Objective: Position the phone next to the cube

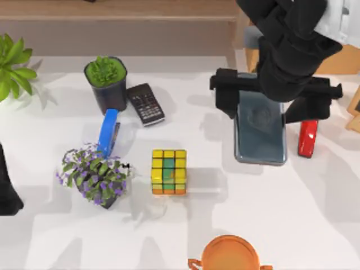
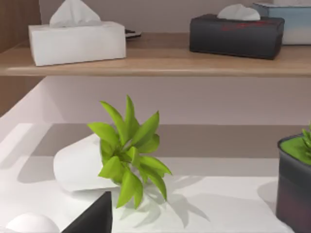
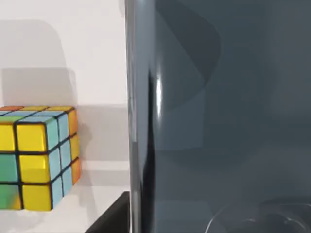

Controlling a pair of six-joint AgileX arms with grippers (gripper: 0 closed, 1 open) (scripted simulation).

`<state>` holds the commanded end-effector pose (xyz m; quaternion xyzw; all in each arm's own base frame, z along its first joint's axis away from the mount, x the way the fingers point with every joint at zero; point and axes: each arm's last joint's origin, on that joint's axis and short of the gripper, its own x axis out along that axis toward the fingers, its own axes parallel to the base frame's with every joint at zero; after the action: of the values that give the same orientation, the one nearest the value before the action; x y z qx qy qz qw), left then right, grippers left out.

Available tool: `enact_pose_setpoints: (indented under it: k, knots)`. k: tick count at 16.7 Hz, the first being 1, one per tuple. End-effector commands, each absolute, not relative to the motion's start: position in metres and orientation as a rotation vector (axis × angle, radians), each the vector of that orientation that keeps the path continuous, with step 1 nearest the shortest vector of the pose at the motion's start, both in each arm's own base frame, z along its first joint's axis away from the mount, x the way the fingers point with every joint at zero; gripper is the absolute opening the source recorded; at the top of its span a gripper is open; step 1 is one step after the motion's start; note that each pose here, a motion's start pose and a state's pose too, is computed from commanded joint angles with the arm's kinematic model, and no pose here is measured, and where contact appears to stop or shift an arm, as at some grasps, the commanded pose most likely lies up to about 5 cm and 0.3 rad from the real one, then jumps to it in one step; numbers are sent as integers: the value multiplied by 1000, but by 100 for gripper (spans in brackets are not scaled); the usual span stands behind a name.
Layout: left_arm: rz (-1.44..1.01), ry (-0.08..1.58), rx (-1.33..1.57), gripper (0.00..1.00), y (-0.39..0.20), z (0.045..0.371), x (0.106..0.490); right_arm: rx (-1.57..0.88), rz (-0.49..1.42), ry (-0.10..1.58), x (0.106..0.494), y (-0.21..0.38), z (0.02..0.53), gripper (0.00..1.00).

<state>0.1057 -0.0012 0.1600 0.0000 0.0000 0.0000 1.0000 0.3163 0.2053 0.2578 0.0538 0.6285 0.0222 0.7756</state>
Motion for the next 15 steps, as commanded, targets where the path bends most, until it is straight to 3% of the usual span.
enact_pose_setpoints:
  k: [15]
  knots:
    - [0,0,0,100,-1,160,106,78,56,1421,333,216,186,0]
